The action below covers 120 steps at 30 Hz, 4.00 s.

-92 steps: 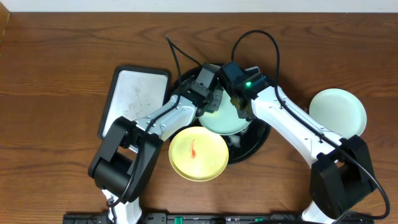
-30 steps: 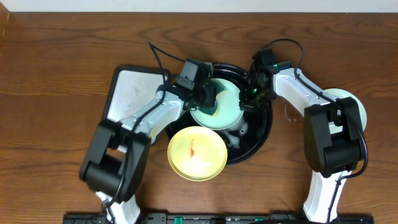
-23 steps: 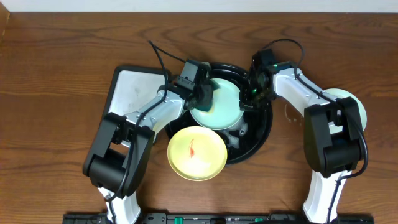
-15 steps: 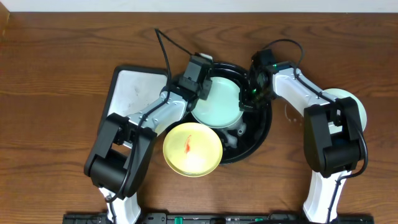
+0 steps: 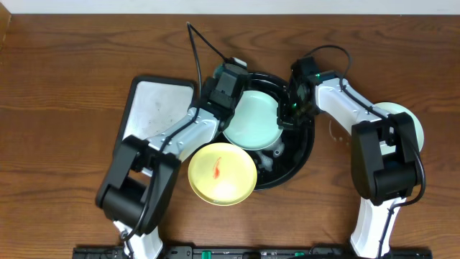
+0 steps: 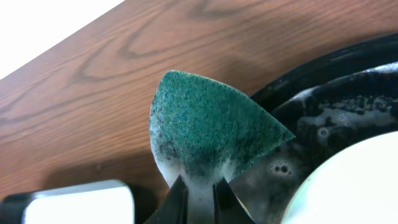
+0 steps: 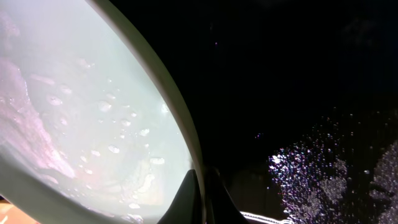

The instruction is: Clean dirty plates on tray and stack at the side

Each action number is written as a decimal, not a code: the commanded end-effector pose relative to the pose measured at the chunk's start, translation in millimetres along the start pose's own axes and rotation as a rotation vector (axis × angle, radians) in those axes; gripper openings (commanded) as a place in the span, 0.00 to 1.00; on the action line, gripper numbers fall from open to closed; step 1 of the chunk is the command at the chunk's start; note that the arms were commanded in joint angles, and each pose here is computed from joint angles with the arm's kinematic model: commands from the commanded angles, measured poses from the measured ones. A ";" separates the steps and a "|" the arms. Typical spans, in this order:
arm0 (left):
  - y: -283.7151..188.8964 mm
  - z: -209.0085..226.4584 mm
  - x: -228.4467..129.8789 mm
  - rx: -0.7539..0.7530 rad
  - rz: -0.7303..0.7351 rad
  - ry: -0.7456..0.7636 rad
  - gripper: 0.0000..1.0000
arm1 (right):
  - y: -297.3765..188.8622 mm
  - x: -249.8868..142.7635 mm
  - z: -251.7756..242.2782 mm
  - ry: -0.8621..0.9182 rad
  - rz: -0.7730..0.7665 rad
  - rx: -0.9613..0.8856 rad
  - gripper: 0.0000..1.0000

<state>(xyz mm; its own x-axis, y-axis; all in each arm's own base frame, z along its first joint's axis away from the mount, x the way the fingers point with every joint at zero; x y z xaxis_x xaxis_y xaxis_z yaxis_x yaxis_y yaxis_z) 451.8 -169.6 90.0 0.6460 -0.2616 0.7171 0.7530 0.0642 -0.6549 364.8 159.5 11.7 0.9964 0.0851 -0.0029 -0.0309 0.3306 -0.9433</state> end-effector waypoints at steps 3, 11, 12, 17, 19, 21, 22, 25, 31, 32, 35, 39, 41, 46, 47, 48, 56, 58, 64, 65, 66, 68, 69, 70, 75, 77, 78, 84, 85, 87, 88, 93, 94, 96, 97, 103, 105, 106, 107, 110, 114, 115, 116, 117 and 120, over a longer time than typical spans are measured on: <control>-26.1 -24.9 6.0 -0.203 0.033 -0.101 0.08 | 6.3 -5.1 -26.2 0.007 0.017 -0.129 0.01; -46.3 -83.8 -39.7 -0.534 0.338 -0.390 0.08 | 6.3 -5.7 -26.4 0.007 0.019 -0.130 0.01; -46.4 -88.1 -43.4 -0.551 0.361 -0.412 0.08 | 6.3 -5.4 -26.3 0.007 0.018 -0.129 0.01; -35.7 -96.1 -63.4 -0.537 0.436 -0.449 0.08 | 6.3 -4.8 -26.1 0.006 0.016 -0.129 0.01; -29.1 -97.4 -76.4 -0.516 0.480 -0.468 0.08 | 6.3 -5.0 -26.2 0.006 0.016 -0.129 0.01; -20.6 -97.5 -89.3 -0.488 0.510 -0.463 0.08 | 6.3 -5.0 -26.0 0.006 0.016 -0.129 0.01; -15.5 -95.2 -94.0 -0.463 0.514 -0.460 0.08 | 6.3 -5.0 -26.2 0.006 0.016 -0.129 0.01; 6.1 -72.3 -104.6 -0.309 0.485 -0.447 0.08 | 6.3 -5.0 -26.2 0.006 0.016 -0.129 0.01; 30.3 -1.8 -92.5 0.048 0.308 -0.248 0.07 | 6.3 -5.8 -26.3 0.007 0.020 -0.130 0.01; 31.7 4.9 -87.0 0.080 0.278 -0.187 0.08 | 6.3 -5.8 -26.3 0.007 0.020 -0.130 0.01; 34.2 13.4 -72.8 0.124 0.215 -0.059 0.08 | 6.3 -5.8 -26.3 0.008 0.020 -0.130 0.01; 31.7 17.4 -57.4 0.185 0.150 0.026 0.08 | 6.3 -5.9 -26.3 0.008 0.020 -0.130 0.01; 27.6 13.5 -49.6 0.197 0.124 0.059 0.08 | 6.2 -6.2 -26.4 0.008 0.021 -0.130 0.01; 13.9 -3.2 -31.1 0.168 0.069 0.069 0.08 | 6.2 -6.8 -26.6 0.009 0.024 -0.131 0.01; 11.3 -4.6 -27.9 0.164 0.060 0.067 0.08 | 6.2 -7.0 -26.6 0.009 0.025 -0.131 0.01; 8.5 -5.0 -24.7 0.162 0.051 0.064 0.08 | 6.2 -7.5 -26.8 0.009 0.027 -0.132 0.01; -22.9 11.6 13.9 0.156 -0.043 -0.016 0.08 | 6.0 -8.8 -27.6 0.011 0.032 -0.136 0.01; -35.0 21.0 23.7 0.154 -0.063 -0.069 0.08 | 6.0 -8.5 -27.5 0.011 0.031 -0.136 0.01; -62.6 47.5 20.3 0.067 0.011 -0.199 0.08 | 5.9 -8.7 -28.6 -0.026 0.034 -0.142 0.01; -65.6 52.1 15.3 0.046 0.041 -0.225 0.08 | 5.8 -8.3 -29.4 -0.035 0.033 -0.147 0.01; -67.9 58.1 7.8 0.025 0.082 -0.255 0.08 | 5.8 -7.1 -29.5 -0.054 0.029 -0.149 0.01; -69.2 71.0 -8.5 0.008 0.163 -0.313 0.08 | 6.0 -5.0 -28.8 -0.086 0.022 -0.147 0.01; -68.3 79.2 -20.1 0.007 0.216 -0.354 0.08 | 6.1 -3.4 -28.5 -0.103 0.016 -0.146 0.01; -67.3 85.7 -30.7 0.002 0.265 -0.385 0.08 | 6.1 -1.7 -28.2 -0.120 0.010 -0.145 0.01; -60.5 111.7 -77.4 -0.045 0.477 -0.520 0.08 | -21.0 14.7 -29.3 -0.238 -0.065 -0.254 0.01; -57.1 122.3 -87.3 -0.051 0.512 -0.568 0.08 | -45.5 22.7 -30.2 -0.277 -0.122 -0.362 0.01; -55.8 126.6 -90.1 -0.058 0.521 -0.592 0.08 | -58.7 25.8 -29.2 -0.294 -0.154 -0.413 0.01; -53.4 149.0 -97.0 -0.057 0.531 -0.688 0.08 | -131.7 33.8 -4.4 -0.378 -0.364 -0.657 0.01; -53.2 151.8 -98.0 -0.052 0.532 -0.695 0.08 | -140.8 35.0 1.5 -0.404 -0.395 -0.698 0.01; -52.9 154.7 -98.7 -0.047 0.531 -0.701 0.08 | -162.0 36.5 14.5 -0.460 -0.463 -0.798 0.01; -52.9 155.4 -98.9 -0.046 0.531 -0.703 0.08 | -172.8 36.9 19.7 -0.481 -0.495 -0.855 0.01; -52.7 156.0 -99.1 -0.045 0.531 -0.704 0.09 | -206.9 35.0 47.1 -0.552 -0.609 -1.039 0.01; -52.6 155.9 -99.2 -0.045 0.531 -0.704 0.09 | -207.1 34.1 51.7 -0.575 -0.610 -1.041 0.01; -52.6 156.0 -99.4 -0.044 0.532 -0.704 0.09 | -208.0 33.2 55.5 -0.599 -0.608 -1.061 0.01; -52.6 156.0 -99.5 -0.044 0.532 -0.703 0.09 | -209.7 32.8 55.6 -0.597 -0.612 -1.075 0.01; -52.3 156.9 -99.2 -0.041 0.529 -0.704 0.12 | -218.9 30.2 66.2 -0.663 -0.612 -1.173 0.01; -52.3 156.9 -99.2 -0.041 0.529 -0.704 0.13 | -223.8 26.9 71.8 -0.670 -0.624 -1.218 0.01; -52.3 156.9 -99.2 -0.041 0.529 -0.704 0.13 | -225.5 24.8 75.0 -0.673 -0.631 -1.235 0.01; -52.3 156.9 -99.2 -0.041 0.529 -0.704 0.13 | -226.6 22.6 78.9 -0.682 -0.635 -1.246 0.01; -52.3 156.9 -99.2 -0.041 0.529 -0.704 0.14 | -226.9 15.8 92.7 -0.745 -0.632 -1.260 0.01; -52.4 156.8 -99.4 -0.041 0.530 -0.704 0.14 | -234.3 7.5 104.6 -0.758 -0.661 -1.304 0.01; -52.5 156.8 -99.7 -0.041 0.531 -0.704 0.14 | -235.8 5.1 107.7 -0.768 -0.662 -1.316 0.01; -52.6 156.7 -99.8 -0.041 0.532 -0.704 0.14 | -235.9 3.5 110.2 -0.778 -0.662 -1.323 0.01; -52.7 156.7 -99.9 -0.041 0.533 -0.703 0.13 | -236.2 1.6 113.4 -0.790 -0.663 -1.328 0.01; -52.7 156.7 -99.9 -0.041 0.533 -0.703 0.14 | -235.8 -1.9 119.6 -0.811 -0.667 -1.339 0.01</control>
<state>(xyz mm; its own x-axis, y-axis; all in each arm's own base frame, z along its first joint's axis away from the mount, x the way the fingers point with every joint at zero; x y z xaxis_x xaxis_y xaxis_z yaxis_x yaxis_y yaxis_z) 371.9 3.7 95.5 0.8465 0.4348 0.3072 0.3508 -0.0215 -0.9362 367.1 197.3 249.0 0.5038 0.8330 0.2288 0.8344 -0.4006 -0.3786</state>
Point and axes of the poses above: each gripper's point midway between its finger pads, its own y axis out along the fingers, its own z axis along the line the jaws close on, x = y × z, the point moved 1 cm from there along -y, back along the fingers, and after that the axes turned 10 degrees about -y, right-handed, at the moved point
